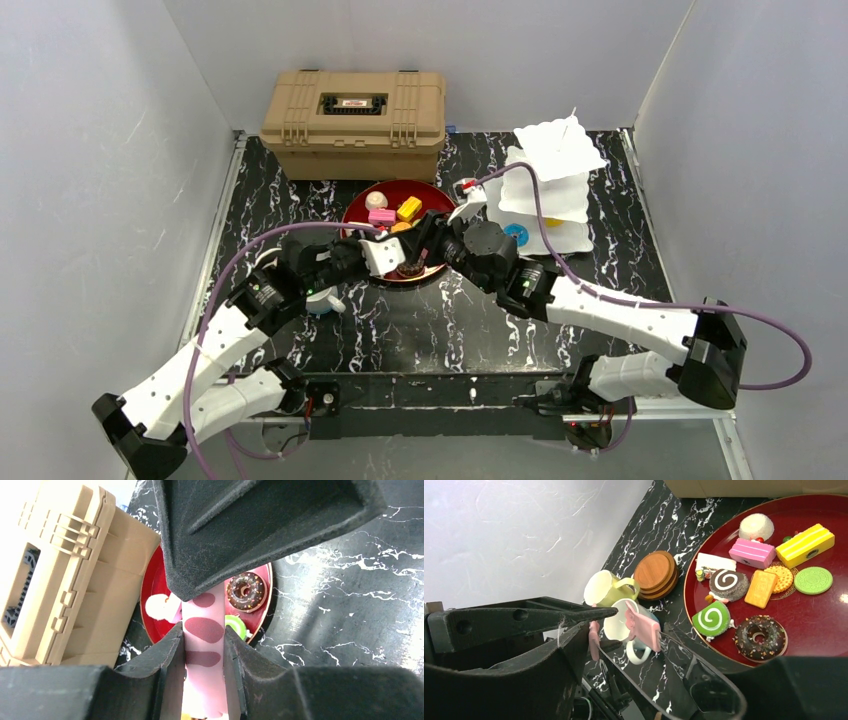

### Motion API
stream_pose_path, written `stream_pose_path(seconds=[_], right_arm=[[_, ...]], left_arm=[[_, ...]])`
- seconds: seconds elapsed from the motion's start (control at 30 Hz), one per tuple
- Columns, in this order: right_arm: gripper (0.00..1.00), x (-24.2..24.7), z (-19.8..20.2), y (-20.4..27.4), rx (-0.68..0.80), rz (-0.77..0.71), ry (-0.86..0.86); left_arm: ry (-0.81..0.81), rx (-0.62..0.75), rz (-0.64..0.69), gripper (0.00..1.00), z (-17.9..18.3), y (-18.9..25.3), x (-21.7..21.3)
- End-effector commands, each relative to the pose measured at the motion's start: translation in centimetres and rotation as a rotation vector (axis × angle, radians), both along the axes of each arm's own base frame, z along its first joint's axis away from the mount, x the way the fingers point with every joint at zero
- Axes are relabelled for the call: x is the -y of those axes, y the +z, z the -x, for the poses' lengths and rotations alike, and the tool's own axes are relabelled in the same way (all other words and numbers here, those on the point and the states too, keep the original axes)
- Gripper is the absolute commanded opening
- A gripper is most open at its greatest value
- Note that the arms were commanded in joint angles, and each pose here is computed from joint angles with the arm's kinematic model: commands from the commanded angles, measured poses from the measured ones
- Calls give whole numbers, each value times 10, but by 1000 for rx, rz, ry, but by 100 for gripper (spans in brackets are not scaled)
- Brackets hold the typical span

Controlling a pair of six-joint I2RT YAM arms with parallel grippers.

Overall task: Serve the afternoon tea
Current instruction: Adjust the clamp.

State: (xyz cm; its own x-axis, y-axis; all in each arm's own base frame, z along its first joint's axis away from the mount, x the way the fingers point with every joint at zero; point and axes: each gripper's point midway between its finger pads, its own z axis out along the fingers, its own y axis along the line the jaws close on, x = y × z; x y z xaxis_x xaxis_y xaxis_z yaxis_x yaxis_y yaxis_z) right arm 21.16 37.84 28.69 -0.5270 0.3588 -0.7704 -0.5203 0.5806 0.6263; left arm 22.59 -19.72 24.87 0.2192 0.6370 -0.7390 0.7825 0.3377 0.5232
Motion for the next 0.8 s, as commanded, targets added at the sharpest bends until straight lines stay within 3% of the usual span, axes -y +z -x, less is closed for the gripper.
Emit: stream_pose_path(seconds=[0.0,0.07,0.17,0.2,0.23,0.4,0.77], right_arm=[[53,7,8,23,58,-12,11],[53,14,7,24,76,11,-2],[53,29,3,21,113,83,-37],[53,35,1,18,127,117,-52],[54,40,-1,15,144,151,-66],[54,49,-15,2,216,312,-91],[58,28,-45,-22,275,469,-125]], left_arm=[[-38,69,96,26,0,36,13],[-34,80,102,51,0,40,11],[-28,76,112,79,5,48,7],[-21,62,120,94,8,51,5],[-17,42,122,98,12,52,2],[95,-67,111,98,20,51,-18],[379,-291,126,98,-8,33,-52]])
